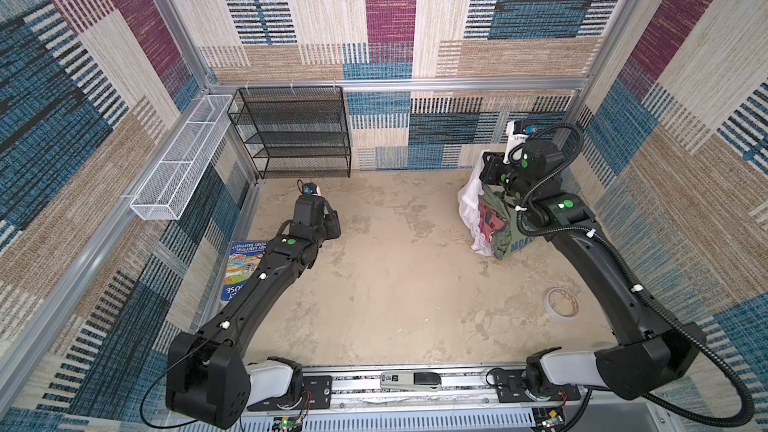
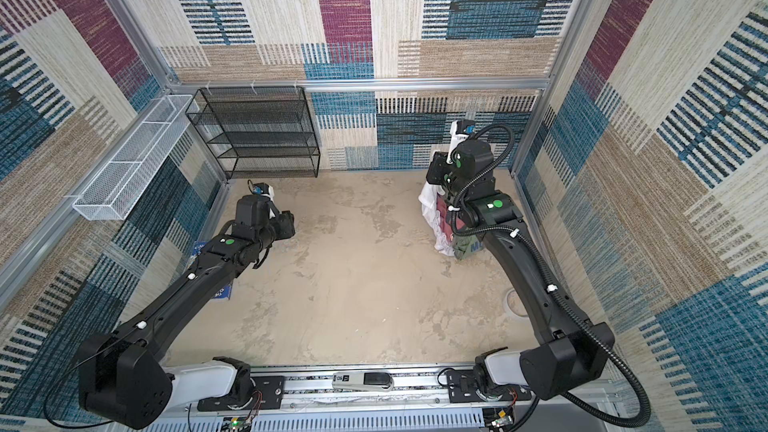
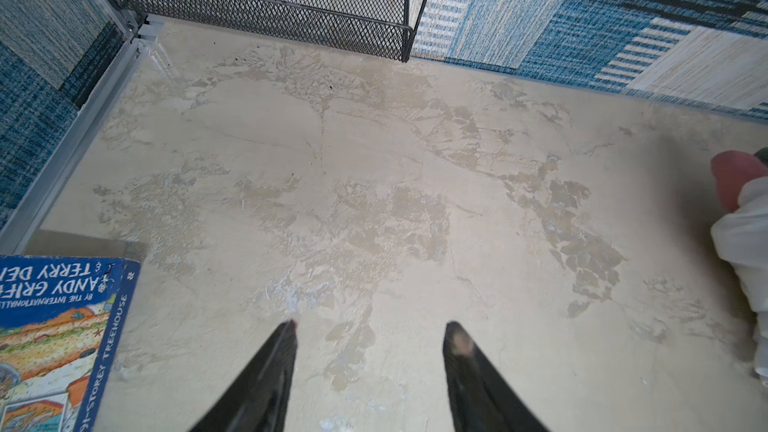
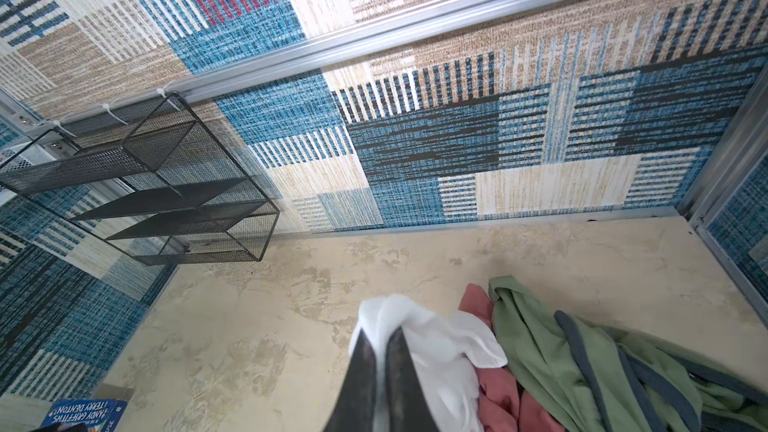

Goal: Pick out a specific cloth from the pile
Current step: 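Lift the white cloth high out of the pile with the right gripper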

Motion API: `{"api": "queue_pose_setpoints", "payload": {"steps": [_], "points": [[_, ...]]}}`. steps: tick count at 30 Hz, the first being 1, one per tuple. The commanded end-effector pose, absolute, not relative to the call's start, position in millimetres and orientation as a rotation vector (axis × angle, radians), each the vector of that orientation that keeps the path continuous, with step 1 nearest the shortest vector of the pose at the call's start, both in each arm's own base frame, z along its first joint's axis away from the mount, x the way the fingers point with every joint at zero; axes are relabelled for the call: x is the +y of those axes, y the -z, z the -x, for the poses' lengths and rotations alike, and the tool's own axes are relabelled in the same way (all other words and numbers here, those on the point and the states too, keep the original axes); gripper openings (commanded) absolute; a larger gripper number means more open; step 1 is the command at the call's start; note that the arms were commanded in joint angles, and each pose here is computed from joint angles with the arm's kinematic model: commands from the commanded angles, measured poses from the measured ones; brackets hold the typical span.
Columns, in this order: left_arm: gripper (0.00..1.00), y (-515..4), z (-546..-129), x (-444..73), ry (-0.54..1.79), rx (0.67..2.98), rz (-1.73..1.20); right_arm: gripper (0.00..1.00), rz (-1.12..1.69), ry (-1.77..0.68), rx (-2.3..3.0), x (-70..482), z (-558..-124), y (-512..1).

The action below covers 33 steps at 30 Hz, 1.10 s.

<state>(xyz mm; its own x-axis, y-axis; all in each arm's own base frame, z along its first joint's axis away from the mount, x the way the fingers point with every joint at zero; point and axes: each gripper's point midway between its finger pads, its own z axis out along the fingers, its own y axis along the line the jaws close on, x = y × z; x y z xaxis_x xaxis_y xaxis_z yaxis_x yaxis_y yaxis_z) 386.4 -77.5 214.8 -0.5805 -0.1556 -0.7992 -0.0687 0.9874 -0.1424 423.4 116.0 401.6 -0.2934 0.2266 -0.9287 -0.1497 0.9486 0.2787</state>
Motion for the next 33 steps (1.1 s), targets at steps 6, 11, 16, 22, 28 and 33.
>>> {"api": "queue_pose_setpoints", "payload": {"steps": [6, 11, 16, 22, 28, 33], "points": [[0.60, -216, -382, -78, 0.099, 2.239, 0.119, 0.00, 0.009, -0.376, 1.796, 124, -436, -441], [0.60, -219, -381, -79, 0.103, 2.256, 0.116, 0.00, 0.029, -0.391, 1.778, 127, -451, -460], [0.60, -227, -381, -80, 0.111, 2.250, 0.107, 0.00, 0.058, -0.408, 1.739, 132, -460, -489], [0.60, -240, -381, -78, 0.102, 2.227, 0.112, 0.00, 0.112, -0.434, 1.688, 138, -462, -531], [0.60, -247, -383, -82, 0.134, 2.215, 0.115, 0.00, 0.194, -0.516, 1.609, 153, -453, -563], [0.60, -258, -379, -79, 0.125, 2.206, 0.120, 0.00, 0.296, -0.635, 1.532, 172, -435, -586]]}}
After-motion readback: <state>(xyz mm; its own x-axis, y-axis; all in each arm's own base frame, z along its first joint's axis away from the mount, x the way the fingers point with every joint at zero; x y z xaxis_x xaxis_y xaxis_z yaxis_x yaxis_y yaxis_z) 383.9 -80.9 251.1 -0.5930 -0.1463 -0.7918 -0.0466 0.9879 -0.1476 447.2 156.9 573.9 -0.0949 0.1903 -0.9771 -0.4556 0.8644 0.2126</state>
